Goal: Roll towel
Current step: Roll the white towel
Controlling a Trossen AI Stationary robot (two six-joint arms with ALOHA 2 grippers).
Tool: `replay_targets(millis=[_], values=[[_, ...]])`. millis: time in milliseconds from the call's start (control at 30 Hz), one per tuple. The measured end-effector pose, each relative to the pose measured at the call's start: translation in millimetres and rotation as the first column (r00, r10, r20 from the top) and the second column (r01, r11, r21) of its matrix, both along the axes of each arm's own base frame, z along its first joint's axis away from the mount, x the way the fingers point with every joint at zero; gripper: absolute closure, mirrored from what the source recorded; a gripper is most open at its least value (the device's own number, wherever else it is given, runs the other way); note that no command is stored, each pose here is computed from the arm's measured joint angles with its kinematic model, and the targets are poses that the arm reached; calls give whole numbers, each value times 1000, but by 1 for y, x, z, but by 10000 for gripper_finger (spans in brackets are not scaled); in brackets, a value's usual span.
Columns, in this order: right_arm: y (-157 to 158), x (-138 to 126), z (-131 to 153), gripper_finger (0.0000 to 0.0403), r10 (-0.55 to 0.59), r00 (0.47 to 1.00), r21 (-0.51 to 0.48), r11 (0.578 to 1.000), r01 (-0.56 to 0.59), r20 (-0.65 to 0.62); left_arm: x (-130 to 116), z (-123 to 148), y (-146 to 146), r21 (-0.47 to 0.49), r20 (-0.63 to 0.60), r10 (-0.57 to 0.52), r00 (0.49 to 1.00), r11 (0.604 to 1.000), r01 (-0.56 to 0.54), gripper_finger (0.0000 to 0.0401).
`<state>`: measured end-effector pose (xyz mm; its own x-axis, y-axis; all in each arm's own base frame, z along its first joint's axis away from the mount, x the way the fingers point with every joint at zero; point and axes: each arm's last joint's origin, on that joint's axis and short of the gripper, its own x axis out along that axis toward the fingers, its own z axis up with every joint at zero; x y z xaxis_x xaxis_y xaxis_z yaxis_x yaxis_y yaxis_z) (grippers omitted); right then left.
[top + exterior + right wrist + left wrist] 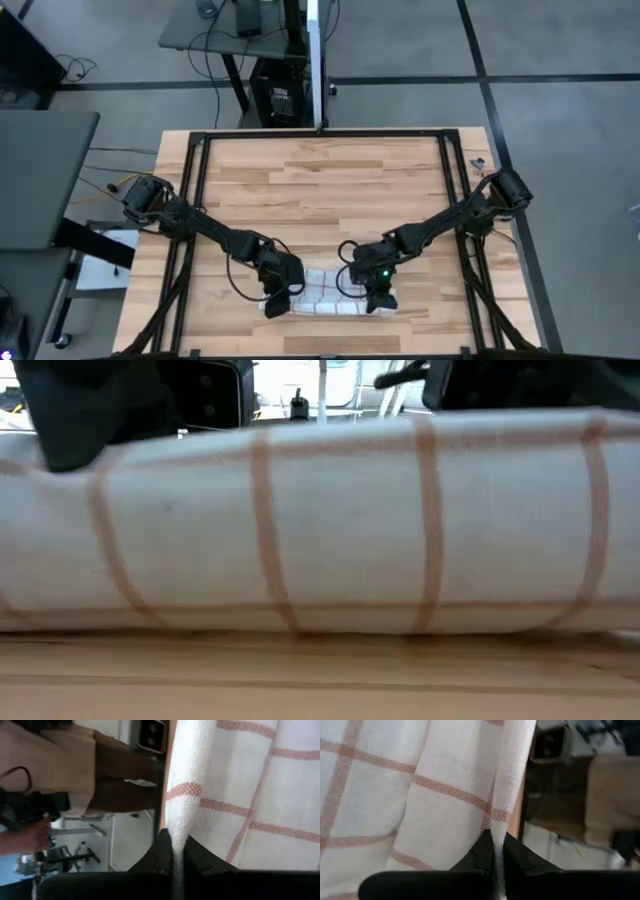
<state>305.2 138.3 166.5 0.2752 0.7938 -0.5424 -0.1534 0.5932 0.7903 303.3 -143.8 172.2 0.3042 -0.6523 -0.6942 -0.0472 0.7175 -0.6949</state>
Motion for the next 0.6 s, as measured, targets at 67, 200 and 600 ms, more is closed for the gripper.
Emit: replay_targets(millis=[67, 200, 600], values=[[1, 0, 0, 403, -5, 1000, 13, 1000, 5, 5, 2, -2, 3, 2, 5, -13, 1000, 1000, 13, 401], [3, -15, -19, 403, -89, 996, 107, 990, 91, -25, 3, -3, 9, 28, 22, -23, 999, 999, 23, 401], [-10, -56, -57, 403, -294, 951, 168, 937, 306, -94, 13, -11, 29, 154, 94, -3, 996, 988, -11, 401]])
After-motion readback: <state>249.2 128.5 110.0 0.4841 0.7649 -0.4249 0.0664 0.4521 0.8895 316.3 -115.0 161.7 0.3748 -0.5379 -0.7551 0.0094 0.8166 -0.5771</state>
